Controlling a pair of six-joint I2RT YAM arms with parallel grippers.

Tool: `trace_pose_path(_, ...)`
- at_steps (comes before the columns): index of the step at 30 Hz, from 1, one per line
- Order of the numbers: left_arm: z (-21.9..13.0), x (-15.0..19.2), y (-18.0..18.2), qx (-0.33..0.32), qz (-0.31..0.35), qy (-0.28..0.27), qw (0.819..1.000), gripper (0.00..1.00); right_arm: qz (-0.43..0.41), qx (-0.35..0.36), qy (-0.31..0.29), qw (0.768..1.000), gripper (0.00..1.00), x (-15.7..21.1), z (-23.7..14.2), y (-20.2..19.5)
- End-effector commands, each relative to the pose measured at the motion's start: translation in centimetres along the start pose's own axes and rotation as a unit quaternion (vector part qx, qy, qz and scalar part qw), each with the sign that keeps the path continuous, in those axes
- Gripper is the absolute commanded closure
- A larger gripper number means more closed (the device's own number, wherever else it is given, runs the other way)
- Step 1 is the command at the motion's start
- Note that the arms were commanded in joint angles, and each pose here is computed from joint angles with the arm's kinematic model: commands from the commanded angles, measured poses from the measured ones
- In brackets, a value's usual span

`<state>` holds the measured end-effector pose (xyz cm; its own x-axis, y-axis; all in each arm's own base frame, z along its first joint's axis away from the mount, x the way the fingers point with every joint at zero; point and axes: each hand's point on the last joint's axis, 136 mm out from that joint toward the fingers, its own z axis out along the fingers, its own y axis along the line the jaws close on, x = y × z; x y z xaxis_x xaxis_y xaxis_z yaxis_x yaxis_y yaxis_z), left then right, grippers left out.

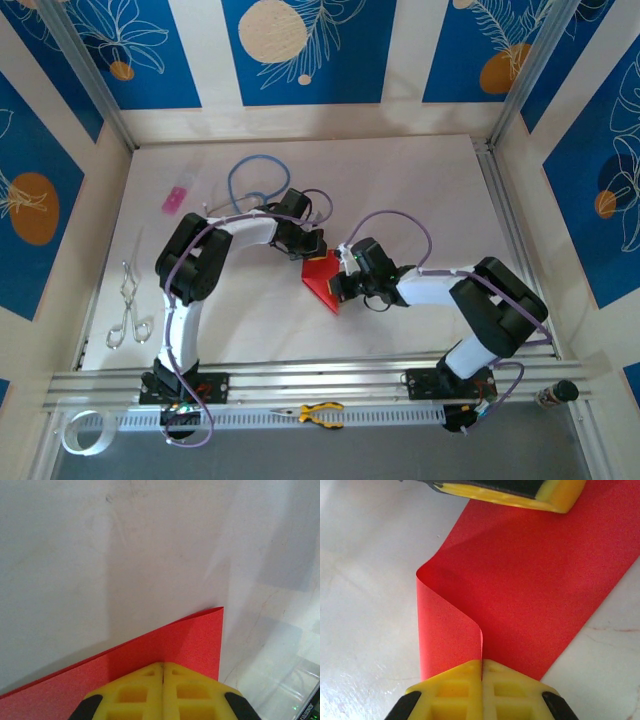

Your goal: Fold a paper plane with a square sheet of paper (pick it up from the middle)

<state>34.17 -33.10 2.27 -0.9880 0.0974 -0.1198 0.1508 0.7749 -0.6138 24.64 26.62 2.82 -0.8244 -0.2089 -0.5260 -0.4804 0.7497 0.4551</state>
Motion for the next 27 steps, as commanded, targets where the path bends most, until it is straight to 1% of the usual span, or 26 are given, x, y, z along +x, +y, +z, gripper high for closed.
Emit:
trace_pose_path(1,0.81,1.25,1.46,-0.028,-0.013,0.022,0.999,0.98,0.001,0.008,0.000,1.000,0.98,-0.29,0.03,-0.32)
trace_pose_path(13,0.63,1.21,1.39,-0.032,-0.009,0.023,0.999,0.99,0.010,0.013,0.010,1.000,0.99,0.19,-0.08,-0.51)
trace_pose_path(17,0.49,1.29,1.44,-0.033,-0.009,0.024,0.999,0.99,0.014,0.003,0.019,1.000,0.99,0.62,-0.07,-0.16)
trace_pose_path(27,0.51,1.44,1.42,-0.033,-0.008,0.026,0.999,0.99,0.008,0.003,0.014,1.000,0.99,0.09,0.08,-0.07)
